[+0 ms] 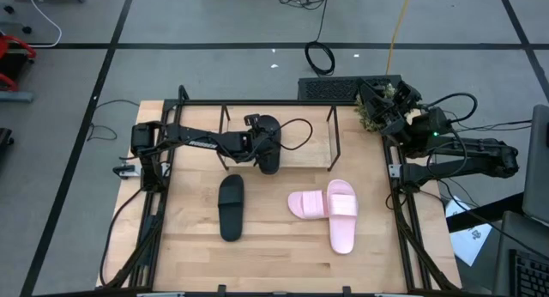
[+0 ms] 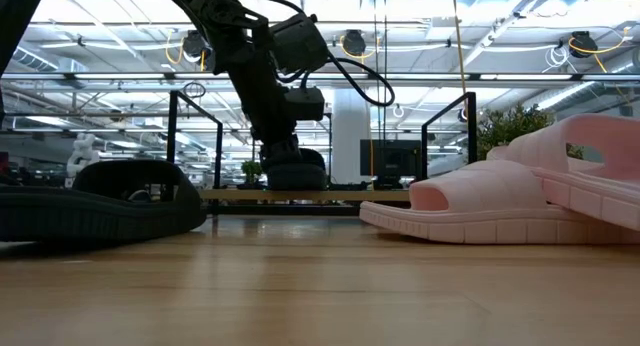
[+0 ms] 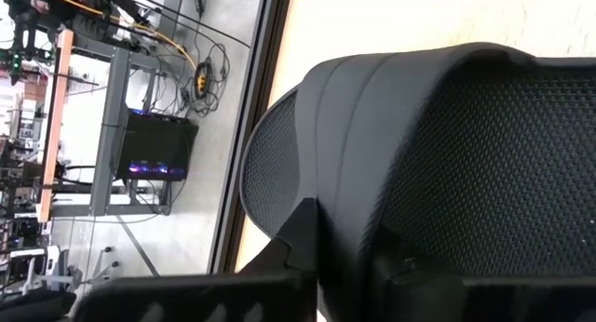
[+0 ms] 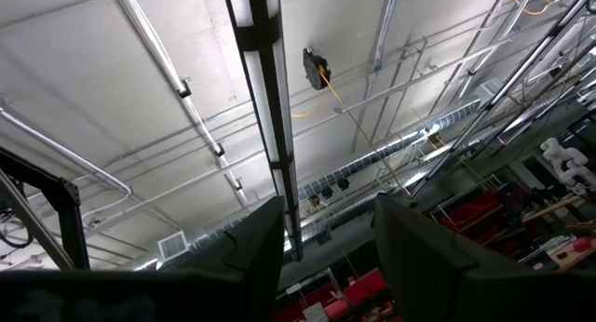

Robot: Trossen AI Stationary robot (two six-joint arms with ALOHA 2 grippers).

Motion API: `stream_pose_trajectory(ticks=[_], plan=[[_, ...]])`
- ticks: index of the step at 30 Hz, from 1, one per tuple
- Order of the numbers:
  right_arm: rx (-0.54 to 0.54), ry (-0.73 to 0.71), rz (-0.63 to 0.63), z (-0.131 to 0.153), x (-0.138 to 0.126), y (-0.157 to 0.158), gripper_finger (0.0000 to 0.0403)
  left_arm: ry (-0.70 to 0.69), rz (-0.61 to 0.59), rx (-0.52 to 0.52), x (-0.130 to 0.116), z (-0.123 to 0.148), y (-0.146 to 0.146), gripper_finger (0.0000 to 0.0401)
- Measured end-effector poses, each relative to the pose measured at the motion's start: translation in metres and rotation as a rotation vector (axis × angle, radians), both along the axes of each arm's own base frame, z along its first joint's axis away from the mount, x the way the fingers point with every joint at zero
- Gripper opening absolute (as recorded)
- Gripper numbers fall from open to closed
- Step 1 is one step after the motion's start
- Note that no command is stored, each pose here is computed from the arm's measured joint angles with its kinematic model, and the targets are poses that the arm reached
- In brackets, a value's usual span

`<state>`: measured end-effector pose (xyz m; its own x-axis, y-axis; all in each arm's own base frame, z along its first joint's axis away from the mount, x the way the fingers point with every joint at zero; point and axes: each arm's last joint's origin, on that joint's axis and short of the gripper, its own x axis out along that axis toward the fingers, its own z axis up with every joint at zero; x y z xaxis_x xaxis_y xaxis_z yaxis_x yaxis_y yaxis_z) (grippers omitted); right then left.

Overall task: Pick and place slides into the shelf
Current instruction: Put the right black slide on the shelf, then put the black slide on the shelf

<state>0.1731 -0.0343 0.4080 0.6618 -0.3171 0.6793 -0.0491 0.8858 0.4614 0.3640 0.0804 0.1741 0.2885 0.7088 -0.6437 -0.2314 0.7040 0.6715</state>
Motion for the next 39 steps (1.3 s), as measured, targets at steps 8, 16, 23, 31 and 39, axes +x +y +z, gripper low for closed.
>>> stream_pose_trajectory(ticks=[8,16,23,31,39], plan=[[-0.001,0.001,-0.002,0.0,0.0,0.0,0.0157,0.01,-0.012,0.001,0.0,0.0,0.0,0.0091],[-0.001,0.002,-0.002,0.0,0.0,0.0,0.0157,0.015,-0.025,0.0,-0.002,0.004,0.0,0.0131],[-0.001,0.002,-0.002,0.0,0.0,0.0,0.0157,-0.064,-0.065,-0.05,-0.008,0.029,-0.002,0.0145],[-0.001,0.002,-0.001,0.0,0.0,0.0,0.0157,-0.047,-0.07,-0.054,-0.01,0.029,-0.007,0.0145],[0.001,0.002,0.001,0.0,0.001,0.0,0.0157,-0.105,-0.086,-0.034,-0.013,0.048,-0.015,0.0145]])
